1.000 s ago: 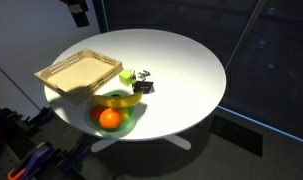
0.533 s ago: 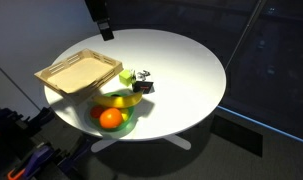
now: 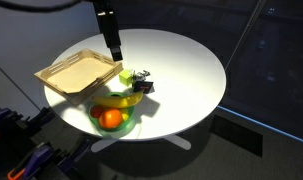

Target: Put the banana on the table and then put it in the crate

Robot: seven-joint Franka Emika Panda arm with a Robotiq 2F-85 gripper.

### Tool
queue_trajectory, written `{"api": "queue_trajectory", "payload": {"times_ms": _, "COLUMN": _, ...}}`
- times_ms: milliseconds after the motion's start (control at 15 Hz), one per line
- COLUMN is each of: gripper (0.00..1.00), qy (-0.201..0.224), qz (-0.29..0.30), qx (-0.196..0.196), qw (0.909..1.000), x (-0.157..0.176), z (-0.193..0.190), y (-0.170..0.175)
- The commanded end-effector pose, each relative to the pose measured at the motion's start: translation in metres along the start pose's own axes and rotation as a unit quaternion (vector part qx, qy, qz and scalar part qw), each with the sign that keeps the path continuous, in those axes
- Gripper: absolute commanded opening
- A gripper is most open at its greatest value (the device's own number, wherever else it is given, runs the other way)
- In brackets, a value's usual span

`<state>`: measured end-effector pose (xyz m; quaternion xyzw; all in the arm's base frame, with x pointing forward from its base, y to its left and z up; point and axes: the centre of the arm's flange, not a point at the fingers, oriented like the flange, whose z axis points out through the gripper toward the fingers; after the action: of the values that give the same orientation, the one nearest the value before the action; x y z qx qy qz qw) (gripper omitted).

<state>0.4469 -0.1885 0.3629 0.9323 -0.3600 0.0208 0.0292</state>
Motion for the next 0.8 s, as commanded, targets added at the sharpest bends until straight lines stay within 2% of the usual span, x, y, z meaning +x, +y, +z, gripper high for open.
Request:
{"api": "queue_trajectory", "payload": {"times_ms": 0, "gripper": 1.0, "qy": -0.011, "qz": 0.007, "qx": -0.011, "qw": 0.9999, "x": 0.015, "z": 0.014, "y": -0.001}}
{"api": "queue_trajectory", "payload": {"times_ms": 333, "gripper": 1.0, "qy": -0.033, "qz": 0.007, "qx": -0.018, "qw": 0.9993, "x": 0.018, "z": 0.034, "y": 0.0}}
{"api": "queue_trajectory", "payload": {"times_ms": 733, "gripper": 1.0, "qy": -0.037, "qz": 0.005, "qx": -0.021, "qw": 0.9991, "x": 0.01, "z": 0.043, "y": 0.001}}
